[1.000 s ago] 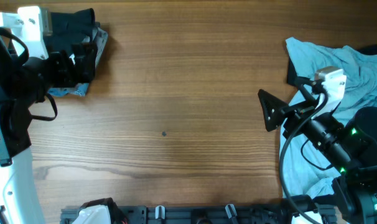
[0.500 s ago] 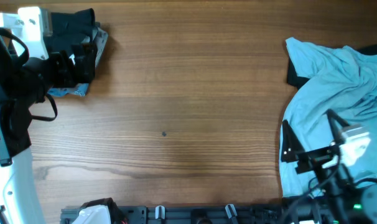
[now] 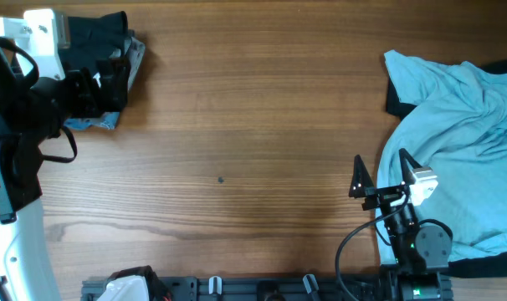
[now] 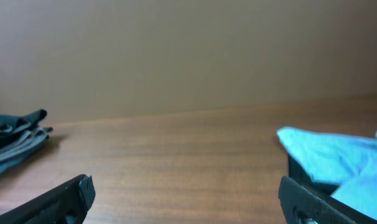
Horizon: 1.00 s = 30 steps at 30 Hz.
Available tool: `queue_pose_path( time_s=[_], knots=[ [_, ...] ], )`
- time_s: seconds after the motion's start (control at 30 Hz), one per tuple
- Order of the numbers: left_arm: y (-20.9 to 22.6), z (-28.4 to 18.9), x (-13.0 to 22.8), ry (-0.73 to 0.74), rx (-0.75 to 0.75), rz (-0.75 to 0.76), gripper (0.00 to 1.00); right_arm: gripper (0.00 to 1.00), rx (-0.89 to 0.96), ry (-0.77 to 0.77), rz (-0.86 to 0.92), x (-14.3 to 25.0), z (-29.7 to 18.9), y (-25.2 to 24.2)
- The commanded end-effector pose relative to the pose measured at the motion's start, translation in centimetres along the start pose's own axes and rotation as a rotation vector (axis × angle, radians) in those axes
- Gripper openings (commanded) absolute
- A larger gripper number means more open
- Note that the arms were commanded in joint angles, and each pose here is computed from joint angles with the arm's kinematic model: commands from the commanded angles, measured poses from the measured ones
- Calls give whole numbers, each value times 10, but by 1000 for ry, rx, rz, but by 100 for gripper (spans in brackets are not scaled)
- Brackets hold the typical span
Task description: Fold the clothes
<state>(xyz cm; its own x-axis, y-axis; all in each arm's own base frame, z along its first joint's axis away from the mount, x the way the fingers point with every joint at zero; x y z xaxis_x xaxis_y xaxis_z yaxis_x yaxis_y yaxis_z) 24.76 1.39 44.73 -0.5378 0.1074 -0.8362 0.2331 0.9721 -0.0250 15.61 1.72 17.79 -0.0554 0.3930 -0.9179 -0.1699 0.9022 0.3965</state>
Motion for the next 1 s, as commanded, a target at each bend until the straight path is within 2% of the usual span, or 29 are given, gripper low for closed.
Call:
queue_pose_path(
  time_s=[0.0,0.97],
  knots=[
    [-1,0,0,-2,2,26,100,100,29,-4,34,0,-1,-3],
    [-2,0,0,-2,3,27,100,100,33,6,35,2,0,-4]
  ],
)
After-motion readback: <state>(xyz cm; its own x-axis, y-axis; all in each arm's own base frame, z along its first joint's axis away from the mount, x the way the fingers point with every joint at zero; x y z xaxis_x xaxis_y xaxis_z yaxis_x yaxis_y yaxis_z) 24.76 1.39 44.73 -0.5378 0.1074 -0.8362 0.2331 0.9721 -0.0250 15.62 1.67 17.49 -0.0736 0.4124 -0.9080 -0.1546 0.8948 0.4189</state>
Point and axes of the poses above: each gripper's point midway between its finger pads, its own z axis out along the fingers, its own y axis along the line the jaws close on, x = y × z, the point moved 9 cm from there along -z, back along the fingers, and after that the axes turned 13 degrees about z, right-handed, at the moved point
